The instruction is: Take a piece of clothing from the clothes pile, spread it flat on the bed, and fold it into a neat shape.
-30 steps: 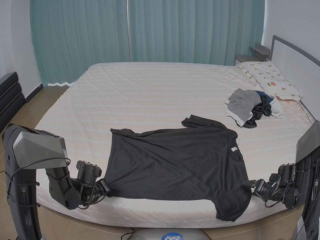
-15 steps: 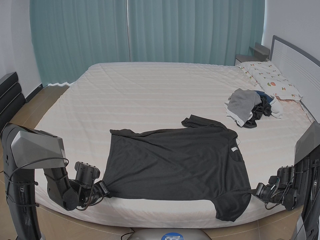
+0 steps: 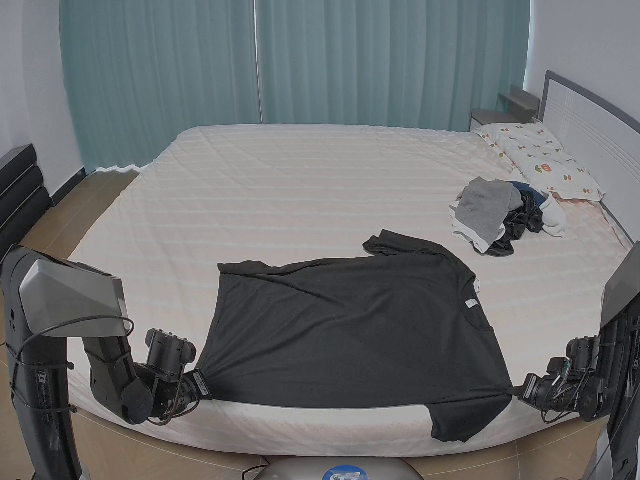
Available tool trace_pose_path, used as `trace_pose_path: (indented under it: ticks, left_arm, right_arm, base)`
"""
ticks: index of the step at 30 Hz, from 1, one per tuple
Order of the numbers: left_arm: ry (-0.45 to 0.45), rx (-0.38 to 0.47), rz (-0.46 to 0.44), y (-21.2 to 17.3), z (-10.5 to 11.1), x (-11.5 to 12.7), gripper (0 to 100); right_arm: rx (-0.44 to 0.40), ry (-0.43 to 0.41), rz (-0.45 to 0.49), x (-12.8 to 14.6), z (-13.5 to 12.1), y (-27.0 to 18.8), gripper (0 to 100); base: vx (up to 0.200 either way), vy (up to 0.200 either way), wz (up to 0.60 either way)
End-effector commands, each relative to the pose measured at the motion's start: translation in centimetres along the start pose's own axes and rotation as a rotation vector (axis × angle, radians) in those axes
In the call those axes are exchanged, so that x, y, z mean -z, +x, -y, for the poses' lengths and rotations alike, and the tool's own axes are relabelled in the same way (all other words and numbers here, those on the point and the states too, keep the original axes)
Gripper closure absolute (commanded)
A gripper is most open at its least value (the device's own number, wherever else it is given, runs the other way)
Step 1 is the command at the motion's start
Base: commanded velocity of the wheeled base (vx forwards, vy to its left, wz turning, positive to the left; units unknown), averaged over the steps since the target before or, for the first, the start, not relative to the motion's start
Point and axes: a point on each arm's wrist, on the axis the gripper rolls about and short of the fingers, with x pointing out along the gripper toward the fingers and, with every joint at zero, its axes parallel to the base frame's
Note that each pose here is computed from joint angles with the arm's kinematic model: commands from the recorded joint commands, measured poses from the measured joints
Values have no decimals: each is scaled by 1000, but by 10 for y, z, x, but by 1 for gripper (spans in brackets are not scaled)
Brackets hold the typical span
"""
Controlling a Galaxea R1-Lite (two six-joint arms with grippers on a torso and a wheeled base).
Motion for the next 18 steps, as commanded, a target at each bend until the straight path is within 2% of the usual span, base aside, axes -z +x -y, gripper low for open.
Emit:
trace_pose_path:
  ticks: [1,2,4,17,18]
  left_arm:
    - [-9,-13,5,1,-4,-4,100]
    - [10,-24,0,1,-7,-4,100]
    - [13,-29,-4,2,-8,-4,100]
    - [26,-32,-18,2,-8,0,100]
    - [26,-29,-16,2,-8,0,0]
  right_arm:
    - [13,-7,-37,4,0,-6,100]
    - [26,-42,-85,9,0,-9,100]
    - [26,-60,-106,10,0,-10,100]
    - [13,-72,-122,12,0,-8,100]
    - [3,-75,-124,12,-1,-7,100]
  base:
    - [0,0,0]
    - [0,0,0]
    - [0,0,0]
    - [0,0,0]
    - [0,0,0]
